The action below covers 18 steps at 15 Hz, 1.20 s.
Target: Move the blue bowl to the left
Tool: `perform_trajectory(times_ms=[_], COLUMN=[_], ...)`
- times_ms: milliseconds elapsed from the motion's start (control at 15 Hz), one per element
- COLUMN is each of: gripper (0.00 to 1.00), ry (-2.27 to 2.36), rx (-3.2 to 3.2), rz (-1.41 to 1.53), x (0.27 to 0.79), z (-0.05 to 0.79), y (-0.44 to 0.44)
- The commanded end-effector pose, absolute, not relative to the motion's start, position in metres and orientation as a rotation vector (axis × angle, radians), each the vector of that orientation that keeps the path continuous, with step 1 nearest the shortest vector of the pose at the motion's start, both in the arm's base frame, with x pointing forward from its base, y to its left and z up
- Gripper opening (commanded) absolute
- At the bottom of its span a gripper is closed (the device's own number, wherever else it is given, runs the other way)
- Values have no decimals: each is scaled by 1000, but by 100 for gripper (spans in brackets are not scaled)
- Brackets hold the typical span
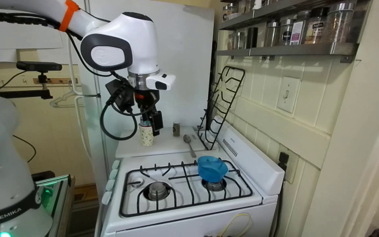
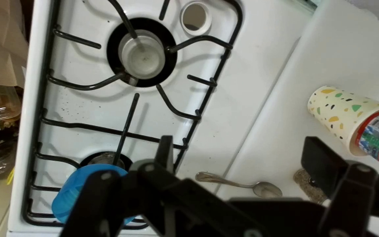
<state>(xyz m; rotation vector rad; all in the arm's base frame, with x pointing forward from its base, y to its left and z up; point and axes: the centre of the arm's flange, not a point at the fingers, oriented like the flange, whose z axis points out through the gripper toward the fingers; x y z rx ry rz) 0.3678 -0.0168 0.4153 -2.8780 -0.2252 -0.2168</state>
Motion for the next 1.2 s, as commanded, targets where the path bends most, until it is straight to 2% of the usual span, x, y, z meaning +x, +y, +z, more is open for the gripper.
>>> perform_trajectory(times_ms=[0, 600, 667, 1133], gripper=[100, 100, 100, 100], ry=[-300, -873, -750, -882], rx=[-3031, -3183, -3174, -3163], rz=[-180, -82, -98, -109], x=[377, 421, 401, 420], z=[401, 385, 391, 387], y=[-33, -56, -53, -51])
